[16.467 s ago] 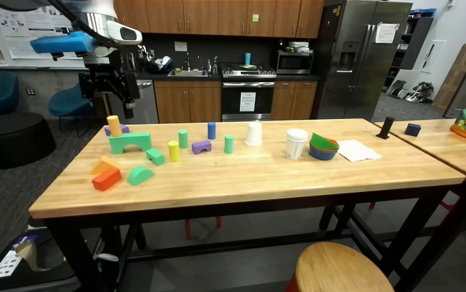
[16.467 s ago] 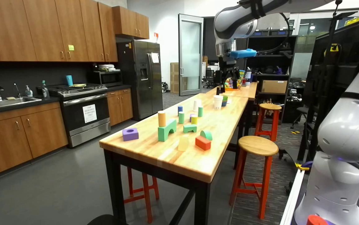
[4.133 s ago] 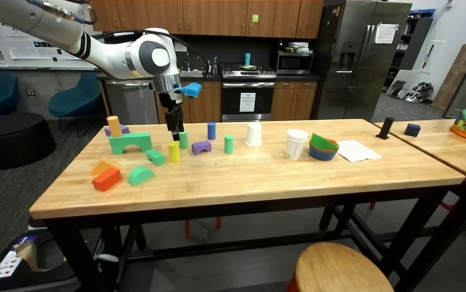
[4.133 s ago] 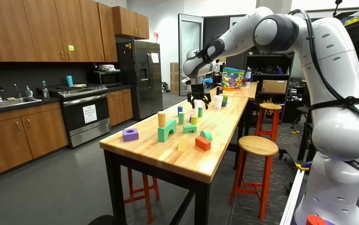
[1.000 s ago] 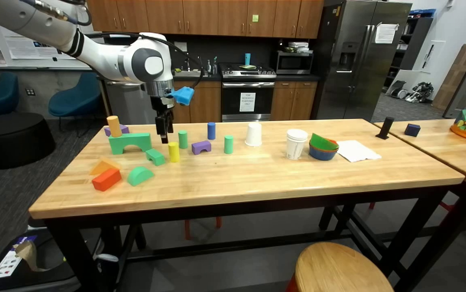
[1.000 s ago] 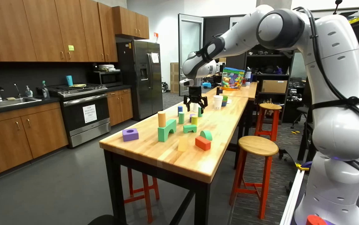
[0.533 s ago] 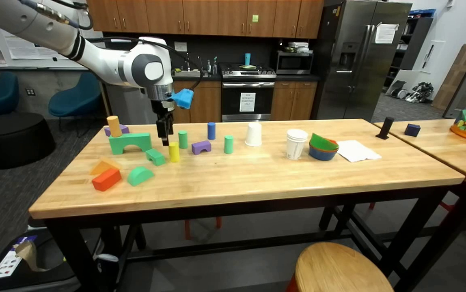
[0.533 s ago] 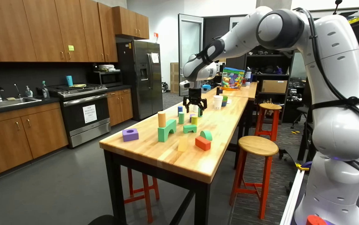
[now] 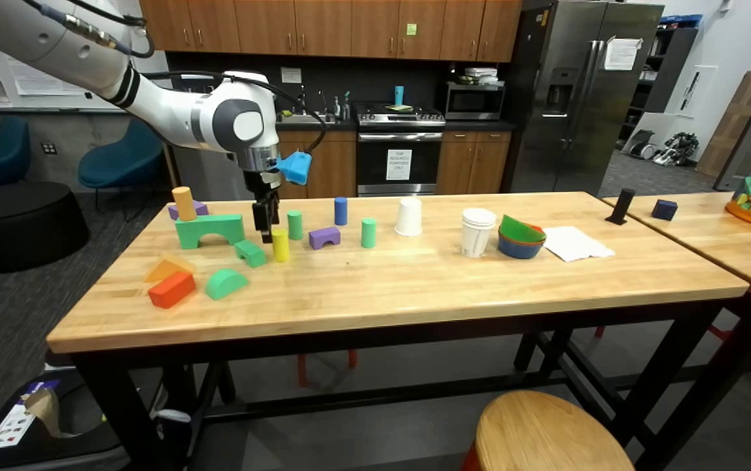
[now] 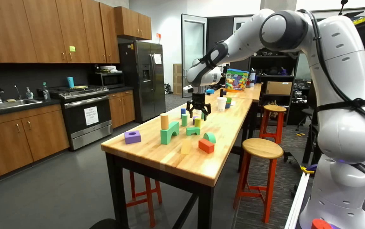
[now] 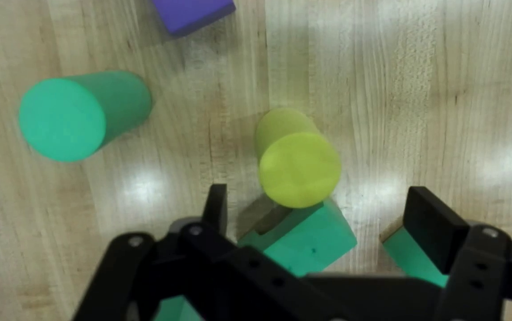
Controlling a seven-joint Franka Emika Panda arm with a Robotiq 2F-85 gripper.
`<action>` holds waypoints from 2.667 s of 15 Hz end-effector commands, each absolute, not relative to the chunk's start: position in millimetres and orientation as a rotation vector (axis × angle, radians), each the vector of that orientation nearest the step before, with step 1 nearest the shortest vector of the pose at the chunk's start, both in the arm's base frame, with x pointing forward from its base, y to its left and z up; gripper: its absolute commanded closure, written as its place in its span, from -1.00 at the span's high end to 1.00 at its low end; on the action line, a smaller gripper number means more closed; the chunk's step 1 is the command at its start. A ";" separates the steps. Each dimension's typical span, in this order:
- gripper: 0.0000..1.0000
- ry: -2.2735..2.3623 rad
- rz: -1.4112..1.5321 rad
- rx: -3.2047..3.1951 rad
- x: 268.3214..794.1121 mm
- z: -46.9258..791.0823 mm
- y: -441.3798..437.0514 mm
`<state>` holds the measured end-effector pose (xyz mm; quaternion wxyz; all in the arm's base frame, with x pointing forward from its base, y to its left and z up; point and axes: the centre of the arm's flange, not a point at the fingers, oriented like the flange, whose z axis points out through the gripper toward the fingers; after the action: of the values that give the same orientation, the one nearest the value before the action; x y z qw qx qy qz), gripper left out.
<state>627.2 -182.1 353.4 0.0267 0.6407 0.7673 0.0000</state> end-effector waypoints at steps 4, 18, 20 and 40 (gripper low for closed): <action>1.00 2.404 0.017 1.928 623.0 350.6 -184.7; 1.00 2.544 -0.004 1.744 619.5 339.8 -199.7; 1.00 2.545 -0.003 1.746 621.0 336.7 -198.9; 1.00 2.518 -0.007 1.788 637.3 339.0 -191.5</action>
<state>628.9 -193.8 334.6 0.0232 0.5726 0.8195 -0.0051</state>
